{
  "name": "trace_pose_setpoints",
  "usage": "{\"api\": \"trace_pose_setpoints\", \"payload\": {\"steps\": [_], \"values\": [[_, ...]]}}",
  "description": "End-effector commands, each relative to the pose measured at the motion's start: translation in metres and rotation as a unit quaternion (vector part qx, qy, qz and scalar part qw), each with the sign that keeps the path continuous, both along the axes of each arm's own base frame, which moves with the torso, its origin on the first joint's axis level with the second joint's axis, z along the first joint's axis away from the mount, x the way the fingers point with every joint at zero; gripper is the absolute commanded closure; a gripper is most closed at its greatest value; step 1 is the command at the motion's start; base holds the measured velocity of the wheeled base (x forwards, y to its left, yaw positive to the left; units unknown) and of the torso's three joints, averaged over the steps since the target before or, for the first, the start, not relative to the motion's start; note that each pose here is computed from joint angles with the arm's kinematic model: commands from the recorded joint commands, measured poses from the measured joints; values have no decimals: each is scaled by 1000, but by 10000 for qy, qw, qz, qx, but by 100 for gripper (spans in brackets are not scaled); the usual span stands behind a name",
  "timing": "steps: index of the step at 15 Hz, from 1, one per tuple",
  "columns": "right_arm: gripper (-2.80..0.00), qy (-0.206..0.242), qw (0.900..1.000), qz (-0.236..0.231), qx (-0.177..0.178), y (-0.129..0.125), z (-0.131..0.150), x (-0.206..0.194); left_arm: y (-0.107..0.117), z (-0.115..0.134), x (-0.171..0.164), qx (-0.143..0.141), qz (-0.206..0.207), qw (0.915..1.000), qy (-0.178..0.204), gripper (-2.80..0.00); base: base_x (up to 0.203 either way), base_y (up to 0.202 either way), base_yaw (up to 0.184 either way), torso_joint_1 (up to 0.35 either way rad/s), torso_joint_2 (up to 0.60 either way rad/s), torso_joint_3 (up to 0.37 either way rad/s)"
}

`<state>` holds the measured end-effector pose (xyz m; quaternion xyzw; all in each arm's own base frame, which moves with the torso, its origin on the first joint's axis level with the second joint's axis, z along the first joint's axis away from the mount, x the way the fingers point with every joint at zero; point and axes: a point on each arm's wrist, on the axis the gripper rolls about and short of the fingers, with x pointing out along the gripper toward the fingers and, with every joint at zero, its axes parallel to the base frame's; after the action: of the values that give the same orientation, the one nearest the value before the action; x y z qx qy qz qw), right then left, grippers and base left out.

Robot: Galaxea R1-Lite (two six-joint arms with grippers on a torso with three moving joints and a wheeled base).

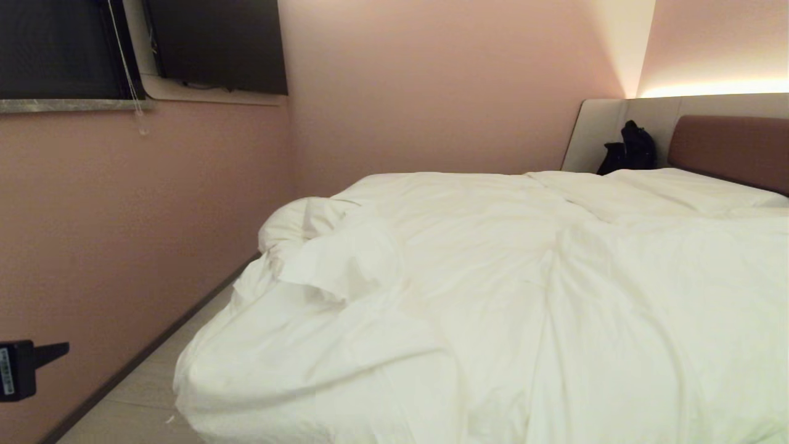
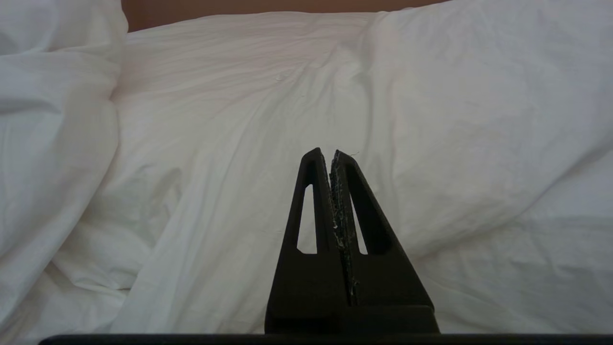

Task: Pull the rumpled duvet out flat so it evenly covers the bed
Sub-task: Flatten the corners of the folded blanket

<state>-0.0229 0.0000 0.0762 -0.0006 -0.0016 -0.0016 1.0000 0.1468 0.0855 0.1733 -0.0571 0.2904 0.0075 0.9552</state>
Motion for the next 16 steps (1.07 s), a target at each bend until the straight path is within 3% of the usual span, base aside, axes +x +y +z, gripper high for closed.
{"api": "trace_pose_setpoints", "payload": {"steps": [1, 3, 8, 10, 11, 14, 16], "values": [[0, -6, 10000, 1, -1, 0, 0, 0, 0, -8, -4, -93, 37, 9999, 119, 0, 0, 0, 0, 0, 0, 0], [0, -7, 10000, 0, -1, 0, 0, 0, -2, -11, -6, -141, 17, 9998, 160, 0, 0, 0, 0, 0, 0, 0], [0, -7, 10000, 1, -1, 0, 0, 0, -6, 5, -3, -180, -432, 9985, -279, 0, 0, 0, 0, 0, 0, 0], [0, 1, 10000, 1, -9, 0, 0, 0, -17, 21, 8, -150, -873, 9947, -517, 0, 0, 0, 0, 0, 0, 0], [0, -7, 10000, 1, -1, 0, 0, 0, -23, 31, 15, -201, -1052, 9921, -651, -280, 0, 0, 0, 0, 0, 0], [0, -7, 10000, 1, -1, 0, 0, 0, -48, 61, 47, -584, -1659, 9802, -912, -280, 0, 0, 0, 0, 0, 0], [0, 1, 10000, 1, -1, 0, 0, 0, -64, 61, 87, -891, -2072, 9717, -698, -280, 0, 0, 0, 0, 0, 0]]}}
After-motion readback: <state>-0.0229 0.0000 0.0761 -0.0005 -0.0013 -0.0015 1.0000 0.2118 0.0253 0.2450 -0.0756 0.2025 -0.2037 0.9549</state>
